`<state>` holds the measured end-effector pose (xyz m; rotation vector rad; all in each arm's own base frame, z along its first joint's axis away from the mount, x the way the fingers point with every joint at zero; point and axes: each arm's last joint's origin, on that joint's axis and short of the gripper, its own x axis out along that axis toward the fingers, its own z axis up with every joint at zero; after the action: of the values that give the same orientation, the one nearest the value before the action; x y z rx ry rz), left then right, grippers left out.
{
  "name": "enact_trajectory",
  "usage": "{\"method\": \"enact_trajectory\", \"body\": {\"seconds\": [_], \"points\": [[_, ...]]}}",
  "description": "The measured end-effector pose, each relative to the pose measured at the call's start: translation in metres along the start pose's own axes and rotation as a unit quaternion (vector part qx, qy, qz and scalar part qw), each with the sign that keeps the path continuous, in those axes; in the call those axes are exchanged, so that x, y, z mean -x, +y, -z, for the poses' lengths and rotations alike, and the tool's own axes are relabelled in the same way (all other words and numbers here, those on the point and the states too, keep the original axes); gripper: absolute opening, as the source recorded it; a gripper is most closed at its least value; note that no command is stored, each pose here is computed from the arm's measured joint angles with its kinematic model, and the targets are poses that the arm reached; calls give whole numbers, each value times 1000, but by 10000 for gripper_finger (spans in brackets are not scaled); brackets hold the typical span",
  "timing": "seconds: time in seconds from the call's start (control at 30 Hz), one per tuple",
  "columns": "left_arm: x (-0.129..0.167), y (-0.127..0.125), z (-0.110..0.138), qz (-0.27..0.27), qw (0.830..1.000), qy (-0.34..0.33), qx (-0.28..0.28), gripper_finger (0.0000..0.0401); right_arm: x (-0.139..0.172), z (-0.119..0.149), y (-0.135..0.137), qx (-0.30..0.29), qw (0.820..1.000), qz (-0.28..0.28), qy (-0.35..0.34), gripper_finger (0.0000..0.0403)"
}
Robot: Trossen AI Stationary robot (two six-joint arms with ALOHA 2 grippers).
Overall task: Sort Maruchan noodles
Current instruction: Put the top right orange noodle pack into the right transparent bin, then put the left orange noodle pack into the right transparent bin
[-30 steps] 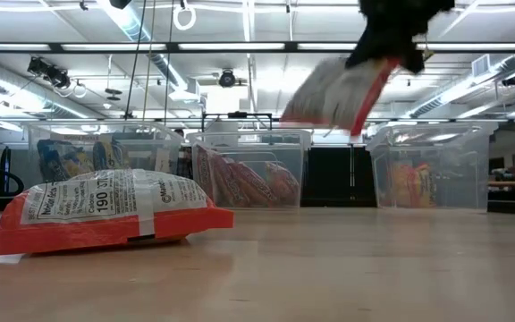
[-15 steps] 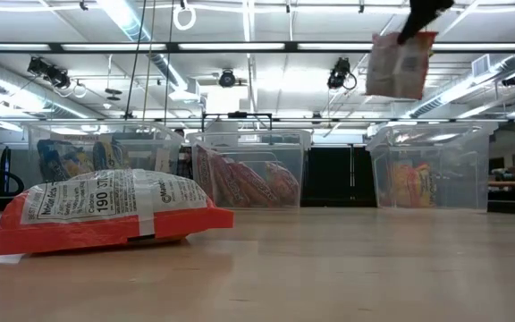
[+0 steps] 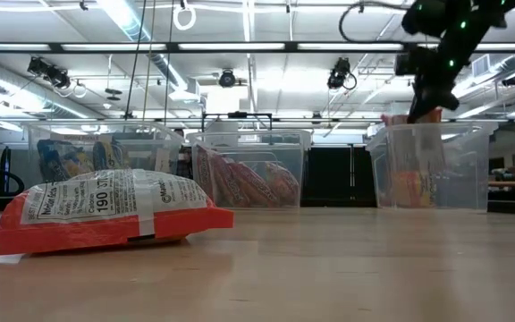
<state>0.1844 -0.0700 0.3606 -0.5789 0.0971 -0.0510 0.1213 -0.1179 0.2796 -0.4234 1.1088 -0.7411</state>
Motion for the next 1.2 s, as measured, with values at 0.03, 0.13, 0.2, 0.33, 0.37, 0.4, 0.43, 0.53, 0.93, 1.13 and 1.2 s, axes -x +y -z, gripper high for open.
{"method": "enact_trajectory", "body": {"seconds": [0.03, 0.13, 0.2, 0.33, 0.37, 0.4, 0.43, 0.53, 0.93, 1.13, 1.2], "points": [[0, 0, 0, -1, 1000, 0, 6, 270, -7, 3, 0, 5, 1000, -1, 3, 4], [0, 0, 0, -3, 1000, -2, 17, 270, -25, 12, -2, 2, 1000, -8, 2, 4], [0, 0, 0, -6, 1000, -4, 17, 270, -36, 17, -5, -3, 1000, -30, -6, 4], [0, 1, -1, -12, 1000, -9, 17, 270, -54, 28, -11, -21, 997, -72, 6, 4], [0, 1, -1, -13, 1000, -10, 17, 270, -58, 30, -12, -25, 996, -83, 5, 4], [0, 1, -1, -13, 1000, -10, 17, 270, -62, 32, -13, -30, 995, -94, 6, 4], [0, 1, -1, -14, 1000, -10, 17, 270, -65, 34, -13, -33, 994, -103, 8, 4], [0, 1, -1, -15, 1000, -12, 17, 270, -75, 39, -14, -45, 992, -114, 27, 4], [0, 2, -2, -33, 999, -24, 17, 270, -85, 36, -22, -50, 996, -71, 28, 68], [0, 3, -2, -36, 999, -27, 17, 270, -83, 36, -22, -61, 995, -67, 30, 103], [0, 3, -2, -36, 999, -27, 17, 270, -79, 34, -22, -60, 996, -60, 21, 109]]}}
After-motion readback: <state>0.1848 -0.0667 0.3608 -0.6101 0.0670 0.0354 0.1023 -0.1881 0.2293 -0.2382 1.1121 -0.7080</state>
